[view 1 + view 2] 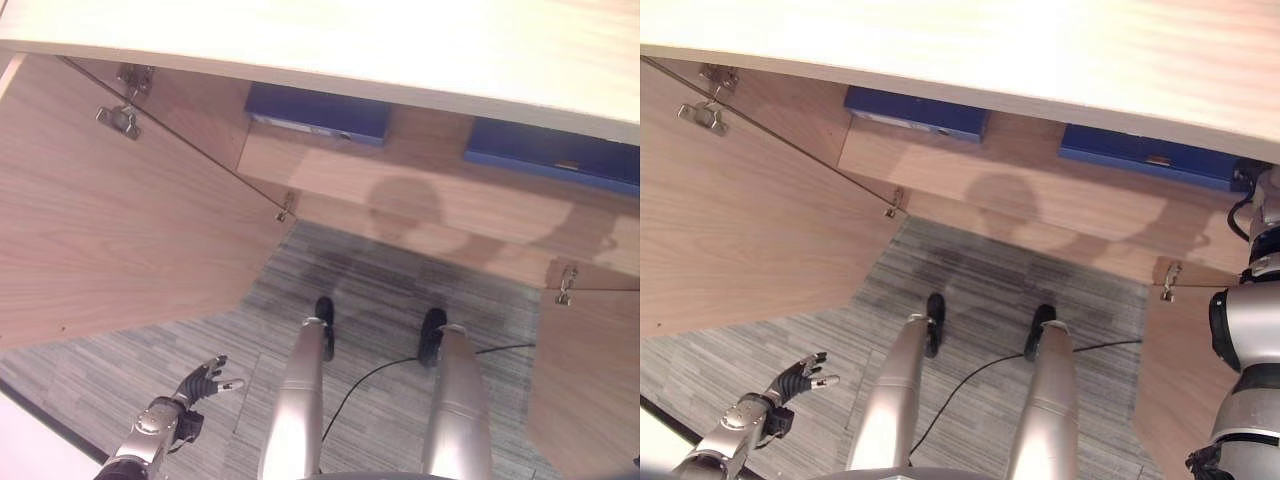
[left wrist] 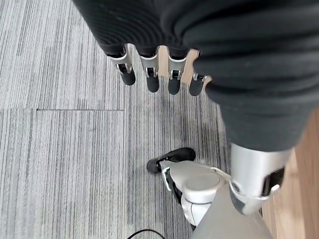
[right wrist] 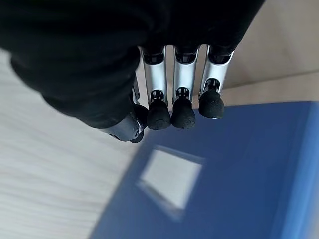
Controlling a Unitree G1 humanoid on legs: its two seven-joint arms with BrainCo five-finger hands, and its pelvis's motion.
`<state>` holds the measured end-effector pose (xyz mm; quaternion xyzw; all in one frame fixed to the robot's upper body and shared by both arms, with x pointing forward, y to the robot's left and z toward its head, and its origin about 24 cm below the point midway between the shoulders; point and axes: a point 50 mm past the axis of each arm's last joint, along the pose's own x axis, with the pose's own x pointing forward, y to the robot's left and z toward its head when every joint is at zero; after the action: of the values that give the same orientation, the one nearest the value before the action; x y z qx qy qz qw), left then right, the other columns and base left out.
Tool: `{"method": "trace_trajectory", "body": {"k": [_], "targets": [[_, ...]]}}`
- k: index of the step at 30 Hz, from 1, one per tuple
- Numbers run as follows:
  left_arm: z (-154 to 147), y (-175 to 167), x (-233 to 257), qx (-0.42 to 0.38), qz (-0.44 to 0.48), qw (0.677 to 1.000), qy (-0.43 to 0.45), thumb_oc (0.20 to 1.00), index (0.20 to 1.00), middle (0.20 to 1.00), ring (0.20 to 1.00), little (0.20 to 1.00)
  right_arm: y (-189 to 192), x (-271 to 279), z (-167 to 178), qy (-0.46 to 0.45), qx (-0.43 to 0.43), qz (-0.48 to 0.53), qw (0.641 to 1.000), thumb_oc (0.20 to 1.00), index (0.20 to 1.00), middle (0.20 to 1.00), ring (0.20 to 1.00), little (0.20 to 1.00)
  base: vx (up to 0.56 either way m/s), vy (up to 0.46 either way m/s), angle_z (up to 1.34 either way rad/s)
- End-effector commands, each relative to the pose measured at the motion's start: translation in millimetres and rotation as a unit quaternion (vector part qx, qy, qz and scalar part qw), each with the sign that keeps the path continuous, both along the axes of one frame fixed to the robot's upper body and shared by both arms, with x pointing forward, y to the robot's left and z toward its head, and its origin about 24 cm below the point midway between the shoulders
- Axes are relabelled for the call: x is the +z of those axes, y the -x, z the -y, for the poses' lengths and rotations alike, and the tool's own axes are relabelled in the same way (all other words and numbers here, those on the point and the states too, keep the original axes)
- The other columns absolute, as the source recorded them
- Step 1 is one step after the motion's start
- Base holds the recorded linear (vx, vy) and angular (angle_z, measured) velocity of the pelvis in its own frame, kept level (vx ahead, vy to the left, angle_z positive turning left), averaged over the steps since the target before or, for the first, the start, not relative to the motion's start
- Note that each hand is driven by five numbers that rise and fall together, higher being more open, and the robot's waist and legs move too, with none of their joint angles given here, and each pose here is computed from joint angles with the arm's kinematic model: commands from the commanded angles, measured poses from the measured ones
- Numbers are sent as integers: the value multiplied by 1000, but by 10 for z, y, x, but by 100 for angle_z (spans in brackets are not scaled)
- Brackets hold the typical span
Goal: Put the empty folder in the office cabinet
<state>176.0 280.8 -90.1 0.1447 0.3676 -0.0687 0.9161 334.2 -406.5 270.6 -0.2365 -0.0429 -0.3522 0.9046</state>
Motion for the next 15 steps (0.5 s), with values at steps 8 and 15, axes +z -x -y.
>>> {"method": "trace_trajectory", "body": {"k": [8,15], "targets": [[-173,266,-150,70,-43,997,-15,1000,1000,1000,1000,1000,-147,-724,-285,-59,65,-8,996,200,200,200,200,200,5,3,-2],[8,303,-293,124,-50,991,13,1000,1000,1000,1000,1000,136,-2155,-832,-170,128,-96,972,200,200,200,200,200,-10,17,-5]]}}
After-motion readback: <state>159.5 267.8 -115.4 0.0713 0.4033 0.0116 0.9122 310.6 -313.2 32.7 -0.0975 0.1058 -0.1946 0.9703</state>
